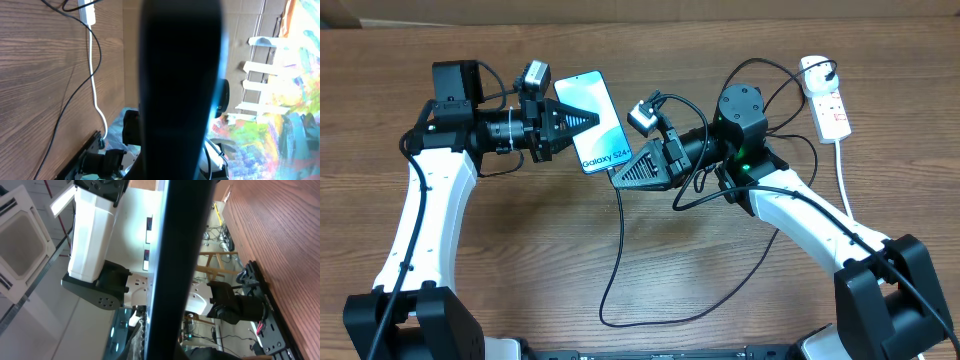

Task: Plug charger to phone and switch on socket

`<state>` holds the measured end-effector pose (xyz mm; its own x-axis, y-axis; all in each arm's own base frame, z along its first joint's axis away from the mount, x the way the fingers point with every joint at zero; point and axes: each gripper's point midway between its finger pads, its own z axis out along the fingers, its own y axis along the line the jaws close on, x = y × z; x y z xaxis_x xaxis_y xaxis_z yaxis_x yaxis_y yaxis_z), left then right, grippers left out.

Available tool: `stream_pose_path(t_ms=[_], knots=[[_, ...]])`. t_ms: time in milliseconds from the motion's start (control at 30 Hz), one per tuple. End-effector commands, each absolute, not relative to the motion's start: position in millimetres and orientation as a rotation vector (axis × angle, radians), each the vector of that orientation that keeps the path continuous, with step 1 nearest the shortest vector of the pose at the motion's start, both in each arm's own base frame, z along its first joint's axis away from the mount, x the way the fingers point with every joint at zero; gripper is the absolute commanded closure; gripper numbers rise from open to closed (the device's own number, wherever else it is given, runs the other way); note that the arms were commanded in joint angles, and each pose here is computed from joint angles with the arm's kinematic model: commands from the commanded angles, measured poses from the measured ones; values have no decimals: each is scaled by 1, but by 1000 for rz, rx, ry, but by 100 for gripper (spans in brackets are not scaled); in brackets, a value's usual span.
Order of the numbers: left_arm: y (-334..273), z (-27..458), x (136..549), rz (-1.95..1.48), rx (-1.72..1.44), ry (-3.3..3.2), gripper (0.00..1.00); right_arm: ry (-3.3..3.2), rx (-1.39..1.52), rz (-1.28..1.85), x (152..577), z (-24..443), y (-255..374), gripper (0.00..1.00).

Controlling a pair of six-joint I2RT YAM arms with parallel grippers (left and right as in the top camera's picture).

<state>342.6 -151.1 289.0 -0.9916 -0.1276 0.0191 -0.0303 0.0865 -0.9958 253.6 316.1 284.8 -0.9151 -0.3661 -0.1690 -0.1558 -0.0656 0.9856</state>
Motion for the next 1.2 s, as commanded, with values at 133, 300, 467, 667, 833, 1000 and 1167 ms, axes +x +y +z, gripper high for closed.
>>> stream_pose_path(t_ms=[133,300,467,667,833,1000,1167], knots=[[-164,305,325,-2196,-20,2207,96,-2132,441,-2196,281,288,314,95],[-164,305,325,-2193,-15,2206,96,-2135,437,-2199,282,288,314,95],[-164,304,326,-2178,-10,2205,96,-2139,430,-2202,283,289,314,94],[-159,289,338,-2044,-87,2258,96,-2134,429,-2195,282,288,314,75],[-142,276,355,-1904,-187,2282,96,-2105,459,-2166,275,288,312,60],[-117,261,373,-1726,-295,2297,96,-2094,476,-2156,272,288,311,42],[-105,250,379,-1601,-286,2310,96,-2098,491,-2165,272,288,311,28]])
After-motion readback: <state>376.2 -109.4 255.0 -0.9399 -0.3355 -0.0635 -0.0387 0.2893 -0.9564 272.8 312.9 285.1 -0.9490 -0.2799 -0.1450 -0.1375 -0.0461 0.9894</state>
